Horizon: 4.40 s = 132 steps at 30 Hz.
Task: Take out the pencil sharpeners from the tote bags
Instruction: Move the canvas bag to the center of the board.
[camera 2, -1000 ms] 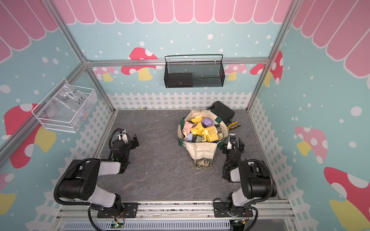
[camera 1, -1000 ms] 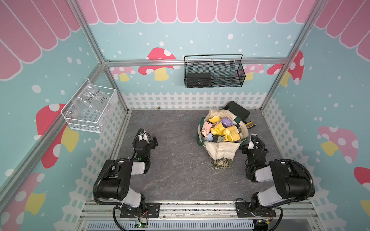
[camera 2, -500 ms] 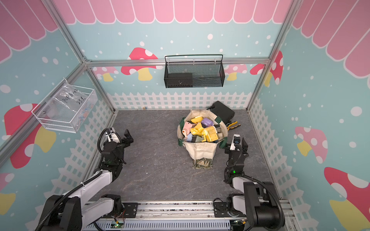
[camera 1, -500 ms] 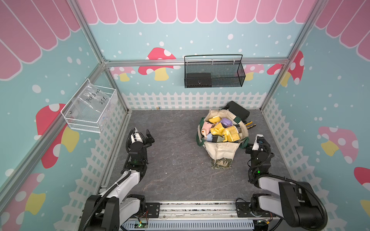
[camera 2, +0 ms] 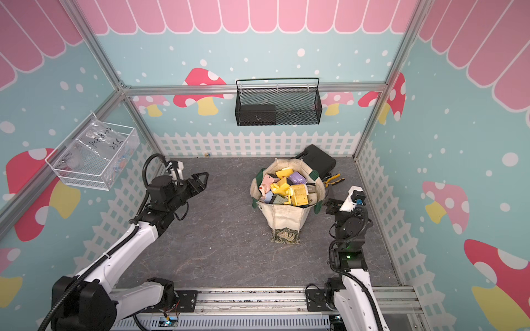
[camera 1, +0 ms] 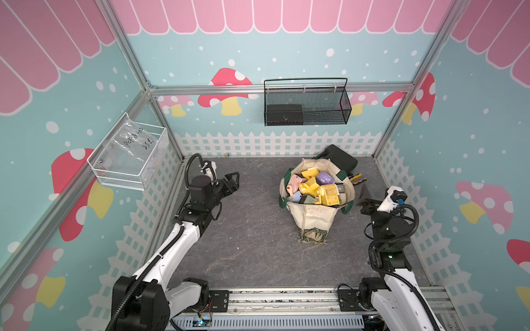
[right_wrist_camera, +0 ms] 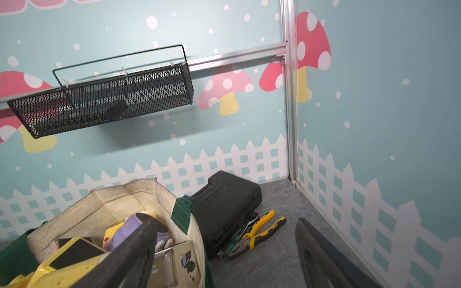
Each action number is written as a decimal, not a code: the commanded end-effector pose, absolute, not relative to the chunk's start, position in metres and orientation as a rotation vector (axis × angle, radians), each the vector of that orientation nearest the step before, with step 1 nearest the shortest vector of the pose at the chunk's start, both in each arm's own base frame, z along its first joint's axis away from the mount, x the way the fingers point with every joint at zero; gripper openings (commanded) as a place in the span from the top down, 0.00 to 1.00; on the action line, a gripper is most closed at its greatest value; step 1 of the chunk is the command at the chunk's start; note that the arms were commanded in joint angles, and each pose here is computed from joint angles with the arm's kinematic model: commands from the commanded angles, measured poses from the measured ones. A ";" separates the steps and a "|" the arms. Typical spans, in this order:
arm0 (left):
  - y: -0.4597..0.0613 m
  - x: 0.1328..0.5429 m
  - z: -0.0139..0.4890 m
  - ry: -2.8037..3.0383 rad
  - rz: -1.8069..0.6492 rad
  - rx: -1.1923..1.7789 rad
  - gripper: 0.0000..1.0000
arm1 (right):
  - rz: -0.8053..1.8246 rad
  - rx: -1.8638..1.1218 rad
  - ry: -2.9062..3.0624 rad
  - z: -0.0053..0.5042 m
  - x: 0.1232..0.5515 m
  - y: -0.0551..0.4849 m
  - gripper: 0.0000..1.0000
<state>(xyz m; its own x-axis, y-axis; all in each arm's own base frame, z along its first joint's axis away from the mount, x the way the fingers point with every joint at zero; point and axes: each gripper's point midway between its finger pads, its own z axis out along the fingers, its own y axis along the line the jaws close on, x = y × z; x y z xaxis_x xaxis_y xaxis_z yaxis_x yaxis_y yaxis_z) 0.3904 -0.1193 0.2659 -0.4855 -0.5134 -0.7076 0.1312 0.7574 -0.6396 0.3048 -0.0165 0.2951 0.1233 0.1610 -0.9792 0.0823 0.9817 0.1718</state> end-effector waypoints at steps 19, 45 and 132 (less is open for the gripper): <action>-0.278 0.350 0.237 2.486 -0.664 0.191 0.22 | 0.238 0.048 1.659 0.285 0.303 0.023 0.14; -0.280 0.386 0.205 2.577 -0.411 0.211 1.00 | 0.253 0.019 1.643 0.300 0.285 0.028 0.16; -0.013 0.360 0.256 2.265 -0.483 -0.458 1.00 | 1.004 -1.140 1.879 0.298 0.244 0.364 0.38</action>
<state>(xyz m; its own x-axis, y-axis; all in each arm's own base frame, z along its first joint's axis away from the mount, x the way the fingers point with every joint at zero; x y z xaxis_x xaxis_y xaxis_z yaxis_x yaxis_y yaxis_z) 0.3471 -0.0046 0.2239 -0.7116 -0.4655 -0.5263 -0.2720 0.8731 -0.4046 0.2603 0.3530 0.2954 -0.4143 -0.3082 -0.8564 -0.8619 0.4352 0.2604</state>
